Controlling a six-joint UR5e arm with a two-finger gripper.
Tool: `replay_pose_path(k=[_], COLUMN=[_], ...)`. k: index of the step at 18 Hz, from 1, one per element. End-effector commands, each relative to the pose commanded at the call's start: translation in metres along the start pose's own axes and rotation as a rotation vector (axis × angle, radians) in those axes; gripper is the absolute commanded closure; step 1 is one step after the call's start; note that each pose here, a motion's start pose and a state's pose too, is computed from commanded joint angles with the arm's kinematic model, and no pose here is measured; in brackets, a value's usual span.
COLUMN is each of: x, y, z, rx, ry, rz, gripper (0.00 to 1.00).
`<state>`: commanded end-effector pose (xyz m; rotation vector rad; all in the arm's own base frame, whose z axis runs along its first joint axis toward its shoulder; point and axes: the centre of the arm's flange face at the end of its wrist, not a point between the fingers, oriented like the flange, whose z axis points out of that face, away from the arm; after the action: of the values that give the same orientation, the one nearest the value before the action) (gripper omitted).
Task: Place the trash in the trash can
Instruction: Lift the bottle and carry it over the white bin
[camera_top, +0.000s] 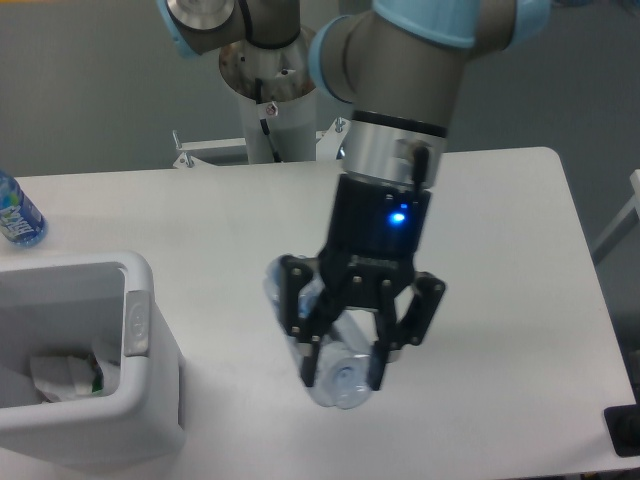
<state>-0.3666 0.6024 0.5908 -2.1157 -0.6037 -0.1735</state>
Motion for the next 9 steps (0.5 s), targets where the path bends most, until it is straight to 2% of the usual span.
replay_pose_path(k=[5,9], x=[0.054,0.103], y=[0.003,0.002], z=[0.001,-0.014], rx=[0.016,0.084], ry=[0.052,0.096], rz=[0.056,0.133], gripper=[0.42,0.42])
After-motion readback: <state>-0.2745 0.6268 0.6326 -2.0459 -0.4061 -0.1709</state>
